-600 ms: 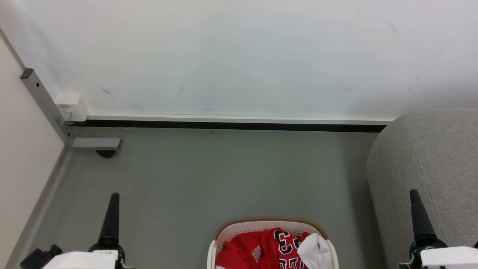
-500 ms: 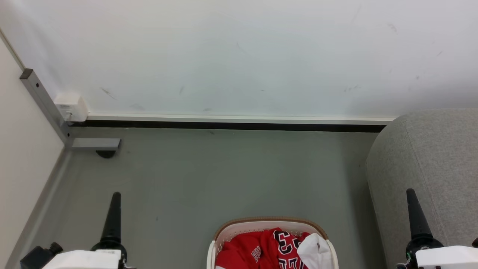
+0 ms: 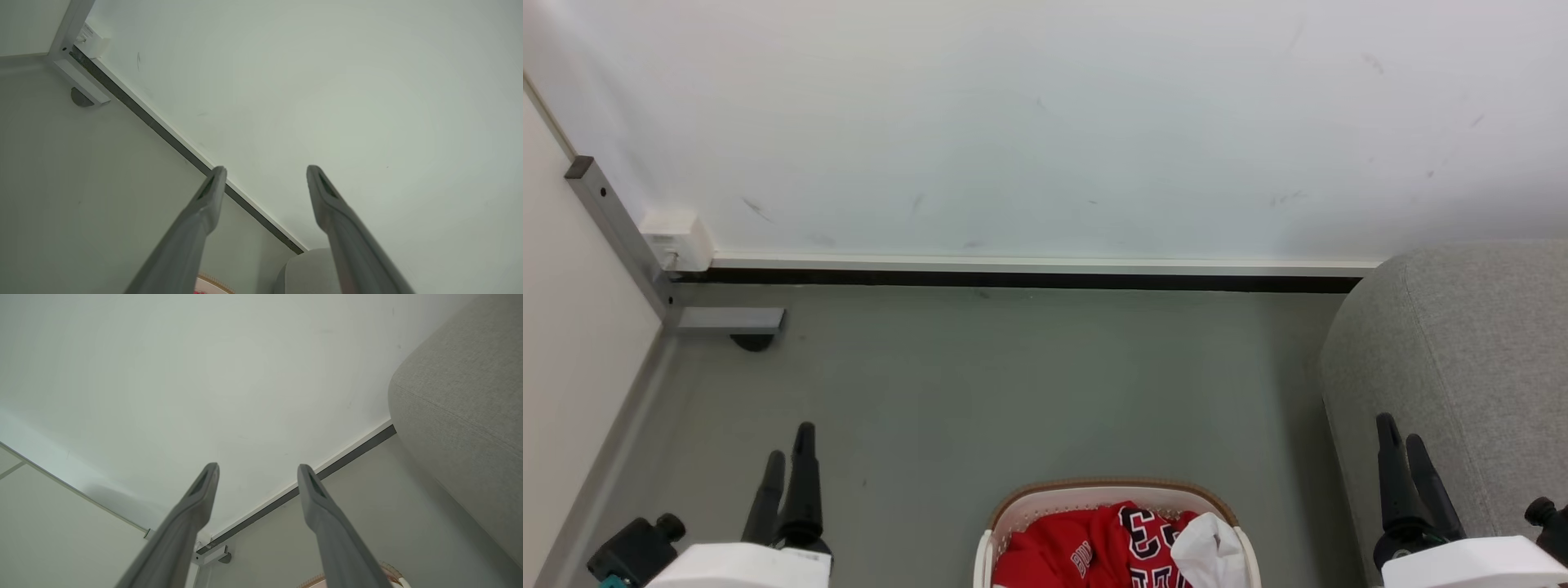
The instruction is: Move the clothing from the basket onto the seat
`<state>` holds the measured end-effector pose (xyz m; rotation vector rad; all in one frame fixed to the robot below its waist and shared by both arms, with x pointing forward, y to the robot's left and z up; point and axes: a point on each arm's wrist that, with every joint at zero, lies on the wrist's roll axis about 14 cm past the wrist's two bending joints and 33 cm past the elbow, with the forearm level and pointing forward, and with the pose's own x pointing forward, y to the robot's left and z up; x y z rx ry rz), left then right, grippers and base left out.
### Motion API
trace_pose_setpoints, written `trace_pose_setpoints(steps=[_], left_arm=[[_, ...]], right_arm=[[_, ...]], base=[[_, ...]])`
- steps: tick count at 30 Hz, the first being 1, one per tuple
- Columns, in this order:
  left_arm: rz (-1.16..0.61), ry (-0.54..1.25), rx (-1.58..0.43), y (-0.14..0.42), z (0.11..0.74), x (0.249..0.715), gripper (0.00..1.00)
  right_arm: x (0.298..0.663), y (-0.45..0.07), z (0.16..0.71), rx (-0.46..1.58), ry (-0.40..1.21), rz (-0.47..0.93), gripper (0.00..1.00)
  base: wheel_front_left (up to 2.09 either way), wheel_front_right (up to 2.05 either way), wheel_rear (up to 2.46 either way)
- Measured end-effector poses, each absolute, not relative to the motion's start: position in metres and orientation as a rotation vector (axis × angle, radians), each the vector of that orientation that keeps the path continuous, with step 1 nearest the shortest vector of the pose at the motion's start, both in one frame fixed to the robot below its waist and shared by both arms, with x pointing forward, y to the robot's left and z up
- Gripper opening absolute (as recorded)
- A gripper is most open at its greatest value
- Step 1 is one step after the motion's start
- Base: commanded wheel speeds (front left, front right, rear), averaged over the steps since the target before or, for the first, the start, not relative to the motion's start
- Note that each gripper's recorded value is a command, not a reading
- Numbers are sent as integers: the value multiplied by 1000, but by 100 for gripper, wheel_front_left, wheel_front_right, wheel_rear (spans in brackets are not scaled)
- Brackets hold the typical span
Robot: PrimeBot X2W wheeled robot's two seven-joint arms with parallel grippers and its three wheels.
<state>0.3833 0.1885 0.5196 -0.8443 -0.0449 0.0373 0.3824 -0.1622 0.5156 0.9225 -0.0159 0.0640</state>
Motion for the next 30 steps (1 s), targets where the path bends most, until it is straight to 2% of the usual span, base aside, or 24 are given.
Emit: trace_pose_setpoints(steps=[13, 30], left_arm=[[35, -45, -600, 180, 521, 381, 100], [52, -40, -416, 179, 513, 379, 100]], right_arm=[[382, -156, 520, 683, -37, 94, 100], [380, -150, 526, 472, -74, 126, 100]], base=[[0, 0, 0], [0, 0, 0]])
